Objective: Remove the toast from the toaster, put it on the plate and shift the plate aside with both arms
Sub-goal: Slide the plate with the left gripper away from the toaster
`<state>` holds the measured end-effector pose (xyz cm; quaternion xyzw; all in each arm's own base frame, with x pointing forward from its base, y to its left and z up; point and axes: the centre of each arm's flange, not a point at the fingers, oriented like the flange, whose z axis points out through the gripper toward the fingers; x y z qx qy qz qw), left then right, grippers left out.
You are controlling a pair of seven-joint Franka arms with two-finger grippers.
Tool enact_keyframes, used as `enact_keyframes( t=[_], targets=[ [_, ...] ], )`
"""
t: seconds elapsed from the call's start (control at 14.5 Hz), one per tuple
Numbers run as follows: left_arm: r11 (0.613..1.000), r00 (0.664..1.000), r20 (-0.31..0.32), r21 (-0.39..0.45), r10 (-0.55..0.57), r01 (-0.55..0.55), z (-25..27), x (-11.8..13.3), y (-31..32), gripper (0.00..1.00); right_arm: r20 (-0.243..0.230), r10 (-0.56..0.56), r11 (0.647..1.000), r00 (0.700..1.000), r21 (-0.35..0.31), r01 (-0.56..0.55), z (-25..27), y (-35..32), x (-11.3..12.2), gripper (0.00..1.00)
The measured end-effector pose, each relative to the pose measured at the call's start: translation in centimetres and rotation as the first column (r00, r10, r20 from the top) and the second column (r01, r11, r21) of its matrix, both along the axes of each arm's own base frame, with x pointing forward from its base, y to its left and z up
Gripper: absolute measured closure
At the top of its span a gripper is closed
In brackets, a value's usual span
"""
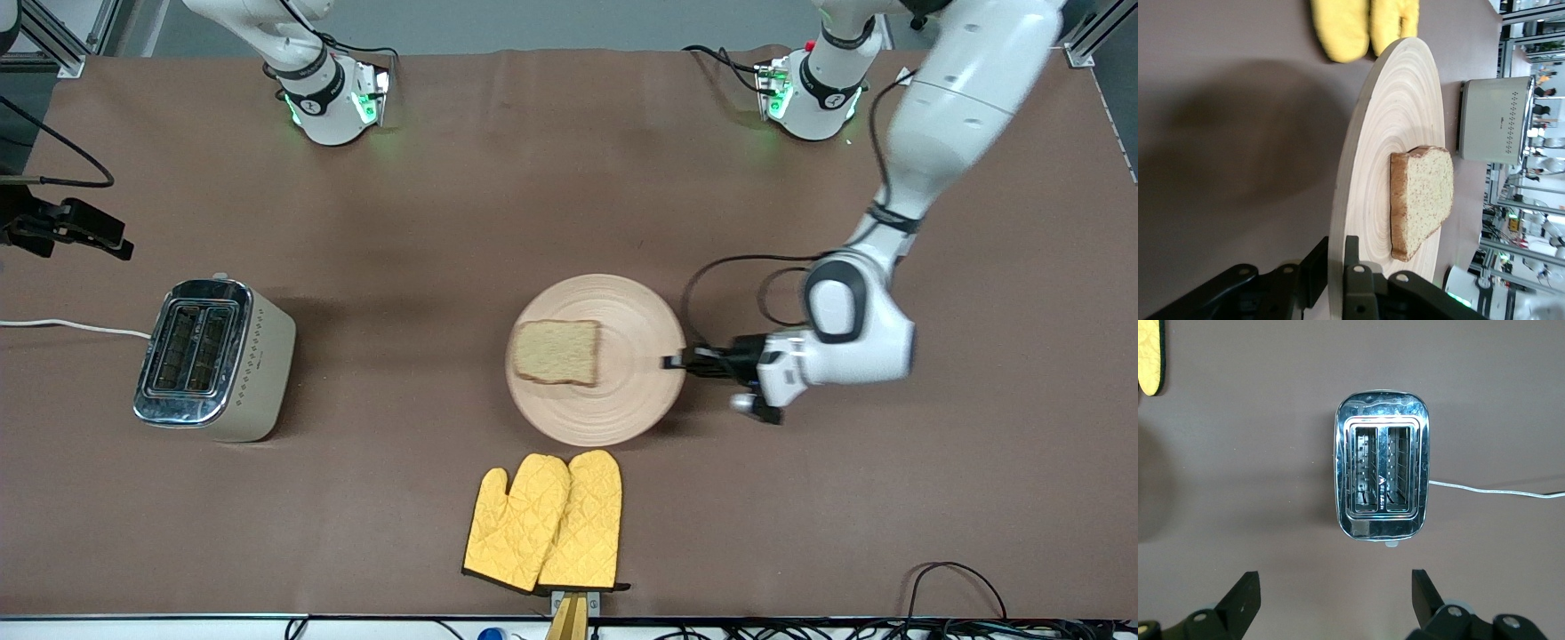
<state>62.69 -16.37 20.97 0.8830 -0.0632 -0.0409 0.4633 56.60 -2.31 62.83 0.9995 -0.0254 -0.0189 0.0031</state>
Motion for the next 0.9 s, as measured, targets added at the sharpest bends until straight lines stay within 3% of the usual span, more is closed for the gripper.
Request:
enact_keyframes(
  t=[0.41,0.9],
  targets=[
    [0.999,1.0,-0.001,0.045,-0.003,0.003,-1.8,0.2,21.9,0.87,0.0,0.0,1.0,1.0,0.0,0.0,0.0,0.0,0.0,0.0],
    [0.999,0.998,0.04,-0.034,0.044,-0.043,-7.8,-1.7,30.9,0.87,0.0,0.0,1.0,1.0,0.0,0.0,0.0,0.0,0.0,0.0]
  ],
)
